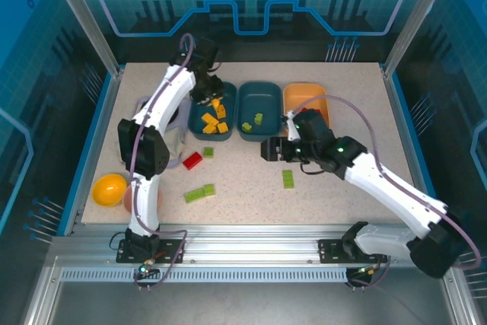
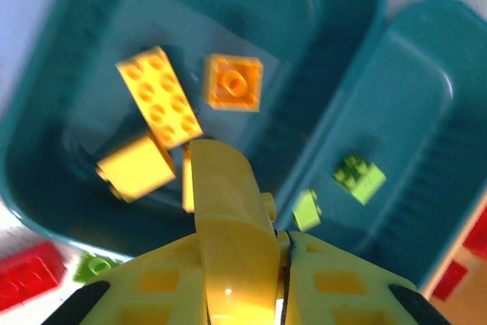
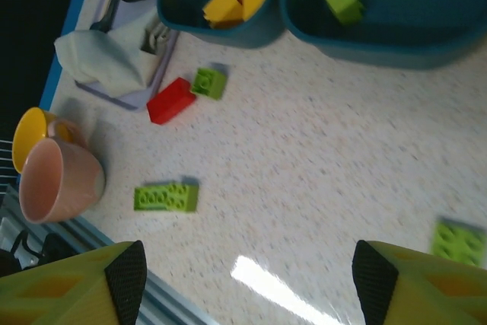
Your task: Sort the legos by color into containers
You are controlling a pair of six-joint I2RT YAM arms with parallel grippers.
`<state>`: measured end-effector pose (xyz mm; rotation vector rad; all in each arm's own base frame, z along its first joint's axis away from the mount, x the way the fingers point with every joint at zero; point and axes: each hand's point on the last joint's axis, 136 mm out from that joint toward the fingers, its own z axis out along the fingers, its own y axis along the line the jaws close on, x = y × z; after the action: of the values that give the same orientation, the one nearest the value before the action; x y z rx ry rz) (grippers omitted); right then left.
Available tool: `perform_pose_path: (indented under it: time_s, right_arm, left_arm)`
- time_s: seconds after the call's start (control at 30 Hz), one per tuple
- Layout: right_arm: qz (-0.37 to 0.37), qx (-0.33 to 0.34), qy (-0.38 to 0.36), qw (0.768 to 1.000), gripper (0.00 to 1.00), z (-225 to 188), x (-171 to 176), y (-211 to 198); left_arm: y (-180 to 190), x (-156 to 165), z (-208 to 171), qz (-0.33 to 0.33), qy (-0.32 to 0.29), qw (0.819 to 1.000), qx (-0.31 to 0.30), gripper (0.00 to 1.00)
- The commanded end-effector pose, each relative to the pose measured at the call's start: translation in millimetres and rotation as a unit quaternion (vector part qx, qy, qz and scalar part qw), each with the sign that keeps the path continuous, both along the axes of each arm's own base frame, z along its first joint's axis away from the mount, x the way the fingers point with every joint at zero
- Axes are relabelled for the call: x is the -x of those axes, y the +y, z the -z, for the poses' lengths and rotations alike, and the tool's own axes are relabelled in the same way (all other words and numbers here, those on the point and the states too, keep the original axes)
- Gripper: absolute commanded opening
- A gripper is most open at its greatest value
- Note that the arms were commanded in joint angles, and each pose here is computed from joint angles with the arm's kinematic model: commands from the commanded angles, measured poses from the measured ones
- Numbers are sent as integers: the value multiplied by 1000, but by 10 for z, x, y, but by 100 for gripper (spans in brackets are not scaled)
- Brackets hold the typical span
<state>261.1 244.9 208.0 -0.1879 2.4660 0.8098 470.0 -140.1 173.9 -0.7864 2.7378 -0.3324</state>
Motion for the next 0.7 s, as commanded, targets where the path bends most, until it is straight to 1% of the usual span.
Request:
perform_pose_path:
  time_s: [0.0, 0.17, 0.3, 0.47, 0.57, 0.6, 0.67]
  right_arm:
    - [-20, -34, -42, 998, 75, -250, -297, 370]
    - [-24, -30, -25, 999, 75, -258, -538, 577]
    - [-4, -39, -6, 999, 76, -205, -726, 613]
    - [13, -59, -2, 998, 76, -220, -905, 626]
    - [17, -62, 4, 998, 76, -213, -960, 624]
    - [17, -61, 7, 998, 76, -201, -967, 624]
    - [12, -57, 7, 998, 76, -193, -969, 628]
  left_arm:
    - [205, -234, 173, 3, -4, 1000, -23, 15]
    - [387, -594, 460, -4, -7, 999, -35, 17]
    - [398, -750, 705, 1, -3, 999, -34, 18]
    - [334, -783, 984, 10, 15, 1000, -23, 21]
    - [323, -756, 1101, 11, 28, 999, -22, 25]
    - [325, -746, 1117, 11, 31, 999, -22, 27]
    - [326, -726, 1127, 12, 35, 999, -22, 35]
